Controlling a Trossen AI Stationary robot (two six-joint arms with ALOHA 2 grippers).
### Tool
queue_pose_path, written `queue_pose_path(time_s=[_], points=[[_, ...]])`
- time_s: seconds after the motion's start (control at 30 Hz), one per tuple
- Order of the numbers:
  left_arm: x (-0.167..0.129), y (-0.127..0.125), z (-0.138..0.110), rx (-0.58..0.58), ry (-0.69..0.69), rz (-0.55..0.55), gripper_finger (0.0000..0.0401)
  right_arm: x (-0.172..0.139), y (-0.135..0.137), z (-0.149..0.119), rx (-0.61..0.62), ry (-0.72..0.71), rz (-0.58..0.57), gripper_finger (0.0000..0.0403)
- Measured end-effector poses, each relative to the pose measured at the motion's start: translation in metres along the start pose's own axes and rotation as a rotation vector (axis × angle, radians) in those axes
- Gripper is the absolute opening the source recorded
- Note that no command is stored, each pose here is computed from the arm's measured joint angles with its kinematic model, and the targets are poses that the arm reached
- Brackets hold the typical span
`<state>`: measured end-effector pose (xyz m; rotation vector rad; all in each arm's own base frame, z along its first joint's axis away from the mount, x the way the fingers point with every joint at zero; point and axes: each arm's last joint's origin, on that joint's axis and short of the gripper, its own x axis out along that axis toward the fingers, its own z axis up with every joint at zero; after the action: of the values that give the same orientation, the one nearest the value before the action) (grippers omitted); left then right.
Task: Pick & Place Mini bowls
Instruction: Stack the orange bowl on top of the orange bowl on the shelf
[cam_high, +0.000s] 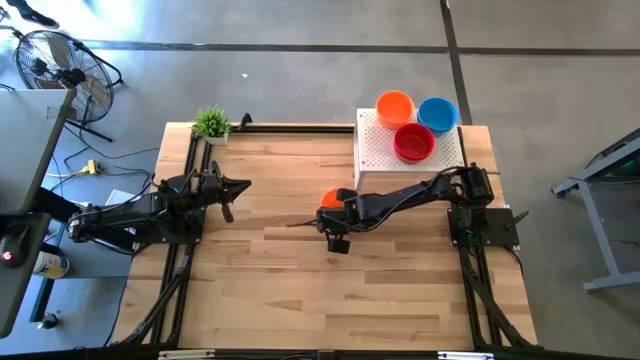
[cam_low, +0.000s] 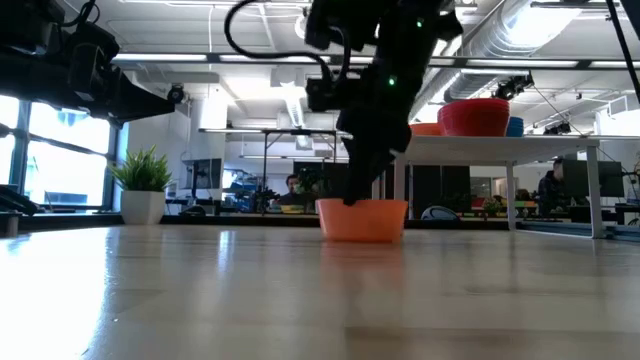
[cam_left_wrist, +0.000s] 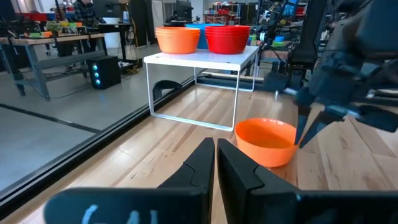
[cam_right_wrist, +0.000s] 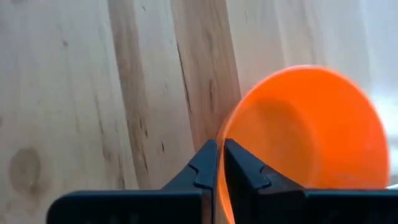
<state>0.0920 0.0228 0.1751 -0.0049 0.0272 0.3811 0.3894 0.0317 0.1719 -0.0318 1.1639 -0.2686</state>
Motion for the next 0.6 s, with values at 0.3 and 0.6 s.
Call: queue_pose_path(time_s=[0.3, 0.6], points=[[0.0, 0.0, 0.0, 0.0, 0.0, 0.0, 0.0017, -0.041, 0.014, 0.031, -0.059, -0.082, -0.004, 0.0005], [0.0, 0.0, 0.0, 0.0, 0.0, 0.0, 0.0017, -0.045, 0.01, 0.023, -0.087, 0.016, -0.058, 0.0046]])
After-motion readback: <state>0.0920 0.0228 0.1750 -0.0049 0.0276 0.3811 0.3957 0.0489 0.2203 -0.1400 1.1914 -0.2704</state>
